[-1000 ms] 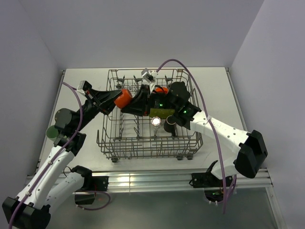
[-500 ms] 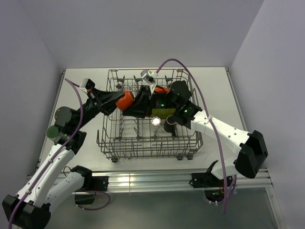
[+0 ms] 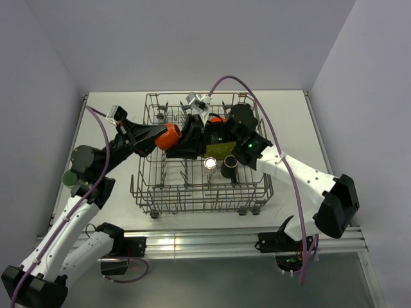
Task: Load the mixed dishes into the dish rack
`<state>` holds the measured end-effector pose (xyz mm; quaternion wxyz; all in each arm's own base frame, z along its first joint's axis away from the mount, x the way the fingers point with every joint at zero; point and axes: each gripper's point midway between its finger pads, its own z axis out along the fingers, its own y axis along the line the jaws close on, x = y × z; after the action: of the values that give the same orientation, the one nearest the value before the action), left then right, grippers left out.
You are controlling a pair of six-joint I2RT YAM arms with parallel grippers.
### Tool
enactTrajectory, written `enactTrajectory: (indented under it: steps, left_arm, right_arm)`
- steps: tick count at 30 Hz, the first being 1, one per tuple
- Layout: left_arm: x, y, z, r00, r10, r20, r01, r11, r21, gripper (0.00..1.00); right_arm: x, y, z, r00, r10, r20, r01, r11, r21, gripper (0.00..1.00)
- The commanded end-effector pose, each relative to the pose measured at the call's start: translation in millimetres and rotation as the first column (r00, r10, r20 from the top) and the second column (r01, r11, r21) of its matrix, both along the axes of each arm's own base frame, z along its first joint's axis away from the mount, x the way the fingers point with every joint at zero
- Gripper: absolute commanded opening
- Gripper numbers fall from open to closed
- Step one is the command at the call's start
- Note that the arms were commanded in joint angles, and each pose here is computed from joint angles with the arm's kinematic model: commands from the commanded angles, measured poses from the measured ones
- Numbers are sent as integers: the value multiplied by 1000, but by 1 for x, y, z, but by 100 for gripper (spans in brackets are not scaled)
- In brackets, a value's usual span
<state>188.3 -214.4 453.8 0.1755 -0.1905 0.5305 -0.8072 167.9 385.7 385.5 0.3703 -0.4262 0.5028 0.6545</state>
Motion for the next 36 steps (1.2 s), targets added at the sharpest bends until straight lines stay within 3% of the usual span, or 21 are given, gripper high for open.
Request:
enactTrajectory:
  steps: [1,6,11,12,16,17,18,19,22,23,24,29,32,36]
  left_arm:
    - [-11,-3,4,999,-25,46,24,999,34,0]
    - [-9,-3,-3,999,-11,40,9,999,49,0]
    - [-6,-2,-5,999,5,47,-7,999,40,0]
    - [-5,-2,-7,999,4,41,-6,999,32,0]
    - [-8,-2,-5,998,-2,63,0,1000,27,1]
    - [-8,-2,-5,998,-3,62,1,1000,25,7]
    - [-9,0,-7,999,-1,54,0,1000,14,20]
    - [-10,1,-8,999,1,51,-2,1000,8,49]
    - [-12,2,-14,999,1,48,-2,1000,12,90]
    - [-11,1,-16,999,-2,46,1,1000,23,96]
    - [-11,-2,-20,999,-13,39,11,999,49,99]
    - [-8,-1,-29,999,25,36,-28,994,102,99]
    - [0,3,-42,998,58,18,-61,978,200,99]
    - [13,27,-56,982,188,30,-189,932,308,99]
  right_arm:
    - [-9,-8,44,995,24,94,-33,995,97,35]
    - [-4,-7,50,998,-13,61,6,995,104,37]
    - [-5,-6,59,1000,-25,4,24,988,156,16]
    - [-4,-5,60,999,-35,2,34,987,158,2]
    - [-1,-2,60,997,-71,2,70,982,175,0]
    - [0,-3,61,997,-75,4,73,981,181,0]
    - [2,-3,62,996,-90,5,88,979,184,0]
    - [2,-3,62,996,-90,6,88,979,185,0]
    - [2,-2,59,996,-91,3,89,981,175,0]
    - [3,-3,58,995,-97,3,95,980,176,0]
    - [2,-5,57,995,-103,3,101,979,177,0]
    - [12,-10,51,989,-146,-13,146,977,154,0]
    - [21,-17,39,982,-183,-36,186,974,126,0]
    - [30,-26,26,963,-266,-40,268,961,63,0]
